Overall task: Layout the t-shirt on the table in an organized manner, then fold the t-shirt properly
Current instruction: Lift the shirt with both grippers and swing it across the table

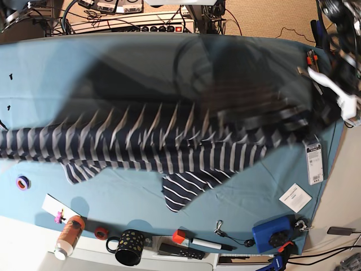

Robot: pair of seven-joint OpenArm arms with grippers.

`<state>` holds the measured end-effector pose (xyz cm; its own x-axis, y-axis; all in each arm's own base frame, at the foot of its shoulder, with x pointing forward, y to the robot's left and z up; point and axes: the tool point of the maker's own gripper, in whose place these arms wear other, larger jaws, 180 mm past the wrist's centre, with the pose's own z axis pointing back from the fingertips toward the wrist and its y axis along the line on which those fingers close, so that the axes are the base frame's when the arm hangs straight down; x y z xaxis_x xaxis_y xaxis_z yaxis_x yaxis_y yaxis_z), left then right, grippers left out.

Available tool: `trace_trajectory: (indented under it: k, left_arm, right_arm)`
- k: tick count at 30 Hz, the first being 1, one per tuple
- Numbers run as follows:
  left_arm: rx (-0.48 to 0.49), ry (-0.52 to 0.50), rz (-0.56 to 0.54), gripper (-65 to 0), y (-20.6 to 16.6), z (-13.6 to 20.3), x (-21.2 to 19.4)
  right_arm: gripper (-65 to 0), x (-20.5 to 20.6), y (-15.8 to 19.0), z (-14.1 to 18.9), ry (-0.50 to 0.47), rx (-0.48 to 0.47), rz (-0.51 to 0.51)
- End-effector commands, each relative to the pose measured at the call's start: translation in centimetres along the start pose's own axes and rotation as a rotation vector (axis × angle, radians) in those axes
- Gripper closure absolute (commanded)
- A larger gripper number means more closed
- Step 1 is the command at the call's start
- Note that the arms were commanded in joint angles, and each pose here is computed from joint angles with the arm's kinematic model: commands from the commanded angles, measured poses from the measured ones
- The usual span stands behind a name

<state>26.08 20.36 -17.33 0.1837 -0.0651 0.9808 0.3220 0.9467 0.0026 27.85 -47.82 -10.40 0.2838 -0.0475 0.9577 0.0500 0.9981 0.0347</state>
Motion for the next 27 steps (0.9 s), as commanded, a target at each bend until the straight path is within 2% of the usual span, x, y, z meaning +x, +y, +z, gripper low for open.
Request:
trace_trajectory:
  k: [1,3,6,11,14,20,24,27]
  left_arm:
    - [0.034,-0.042,-0.024,0.0,1.2,-0.1,1.4]
    - [0.055,-0.067,-0.041,0.0,2.7,-0.7,2.2]
    - [0.061,-0.098,-0.037,0.0,4.6,-1.8,3.3]
    - [-0.022,-0.112,-0.018,0.0,5.2,-6.0,4.5]
    - [-0.053,-0.113,-0.027,0.0,5.1,-9.6,5.3]
    - [-0.058,-0.147,-0.107,0.0,5.3,-16.8,11.0]
    - [-0.07,-0.12,-0.141,0.0,6.1,-21.4,15.1]
    - [-0.067,-0.12,-0.117,0.0,7.6,-23.6,19.1]
  right_arm:
    - [0.0,3.6,-0.4,0.1,-0.065,-0.037,0.061]
    - [0.0,4.5,-0.5,-1.7,-0.037,-0.093,0.11]
    - [0.0,5.9,1.2,-4.8,-0.012,-0.096,0.198]
    - [0.0,8.0,4.0,-9.8,0.006,-0.131,0.312]
    - [0.0,8.9,4.7,-12.8,-0.005,-0.122,0.261]
    - [0.0,11.3,5.8,-18.5,-0.1,-0.054,0.042]
    - [0.0,15.3,6.4,-20.2,-0.196,-0.048,-0.035]
    - [0.0,20.0,6.6,-19.7,-0.285,-0.051,-0.085]
